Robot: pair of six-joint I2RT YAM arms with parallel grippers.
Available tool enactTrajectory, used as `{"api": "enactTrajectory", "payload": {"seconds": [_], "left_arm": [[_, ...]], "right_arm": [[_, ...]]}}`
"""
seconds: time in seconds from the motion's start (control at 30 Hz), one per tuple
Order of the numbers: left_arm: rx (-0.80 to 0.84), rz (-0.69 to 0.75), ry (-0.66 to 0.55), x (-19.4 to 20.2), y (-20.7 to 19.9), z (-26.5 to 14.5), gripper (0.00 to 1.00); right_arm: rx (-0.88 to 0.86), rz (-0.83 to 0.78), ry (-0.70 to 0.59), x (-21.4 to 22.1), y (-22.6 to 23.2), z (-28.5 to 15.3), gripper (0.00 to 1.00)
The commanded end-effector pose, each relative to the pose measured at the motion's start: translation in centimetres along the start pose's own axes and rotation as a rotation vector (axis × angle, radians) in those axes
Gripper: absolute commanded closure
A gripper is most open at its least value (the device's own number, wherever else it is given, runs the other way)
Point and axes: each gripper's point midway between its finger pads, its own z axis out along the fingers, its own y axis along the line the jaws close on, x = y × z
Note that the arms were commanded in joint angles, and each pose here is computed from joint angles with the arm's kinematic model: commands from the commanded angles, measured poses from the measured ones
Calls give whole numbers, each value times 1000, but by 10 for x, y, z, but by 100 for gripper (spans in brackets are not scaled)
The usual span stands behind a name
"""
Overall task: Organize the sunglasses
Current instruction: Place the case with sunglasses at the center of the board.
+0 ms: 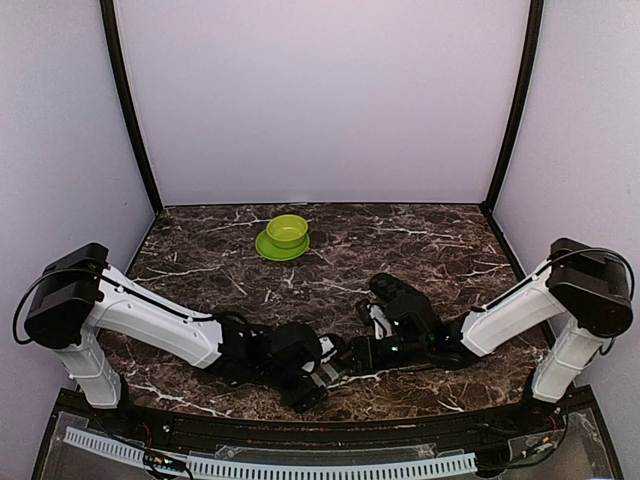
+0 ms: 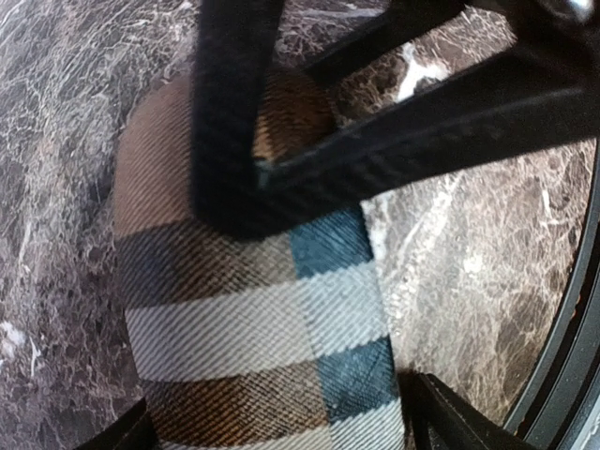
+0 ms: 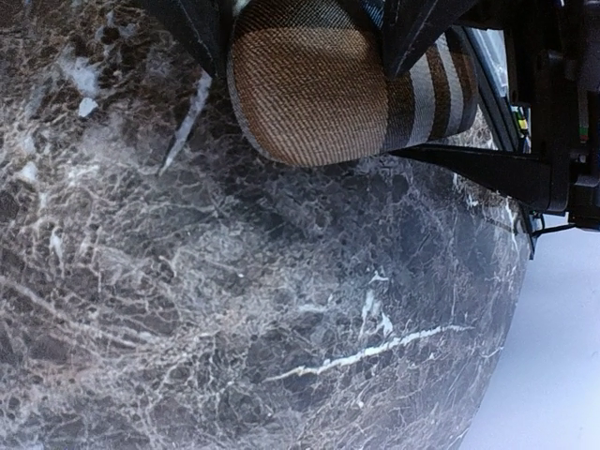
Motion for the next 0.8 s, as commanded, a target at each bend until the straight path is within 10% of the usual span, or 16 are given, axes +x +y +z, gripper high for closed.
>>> {"api": "enactTrajectory", "payload": {"seconds": [0.0,0.77], "left_arm": [[65,-27,33,15,-9,-3,17],[34,-45,3,12,-3,-5,21]], "right_arm": [[231,-88,41,16,-33,-1,46],[91,-86,-63,-6,1,-21,36]]}}
